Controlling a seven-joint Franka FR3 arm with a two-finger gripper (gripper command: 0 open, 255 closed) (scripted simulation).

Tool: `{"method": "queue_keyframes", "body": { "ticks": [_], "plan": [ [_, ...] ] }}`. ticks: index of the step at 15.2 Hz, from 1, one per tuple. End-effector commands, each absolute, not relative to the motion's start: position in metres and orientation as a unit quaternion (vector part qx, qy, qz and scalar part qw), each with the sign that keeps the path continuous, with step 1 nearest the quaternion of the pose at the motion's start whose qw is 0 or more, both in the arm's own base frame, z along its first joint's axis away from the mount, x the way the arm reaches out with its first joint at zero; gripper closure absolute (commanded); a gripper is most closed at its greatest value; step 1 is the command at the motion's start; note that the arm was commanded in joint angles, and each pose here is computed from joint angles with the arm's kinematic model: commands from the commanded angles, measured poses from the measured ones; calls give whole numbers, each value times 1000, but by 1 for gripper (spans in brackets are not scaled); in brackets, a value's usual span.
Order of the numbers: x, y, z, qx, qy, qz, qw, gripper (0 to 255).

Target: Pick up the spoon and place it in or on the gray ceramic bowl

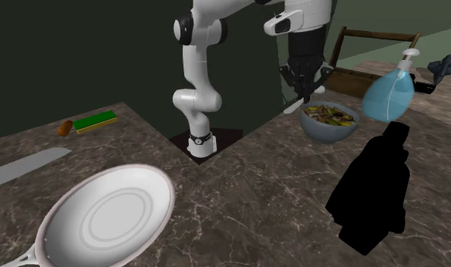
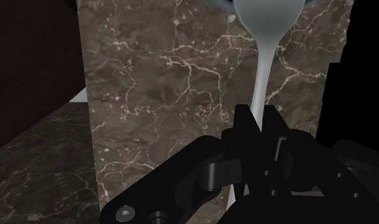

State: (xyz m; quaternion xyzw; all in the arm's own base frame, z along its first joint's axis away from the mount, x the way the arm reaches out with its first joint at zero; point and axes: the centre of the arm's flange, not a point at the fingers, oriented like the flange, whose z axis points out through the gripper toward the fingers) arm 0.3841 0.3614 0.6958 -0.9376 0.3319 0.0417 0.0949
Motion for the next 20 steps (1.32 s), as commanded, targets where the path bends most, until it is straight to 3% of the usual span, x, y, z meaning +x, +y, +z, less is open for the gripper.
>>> {"method": "queue_keyframes", "body": {
  "ticks": [1, 10, 20],
  "plan": [
    [368, 383, 698, -937, 333, 42, 95, 255],
    [296, 481, 705, -937, 333, 42, 95, 255],
    [296, 481, 652, -937, 333, 42, 95, 255]
  ]
}}
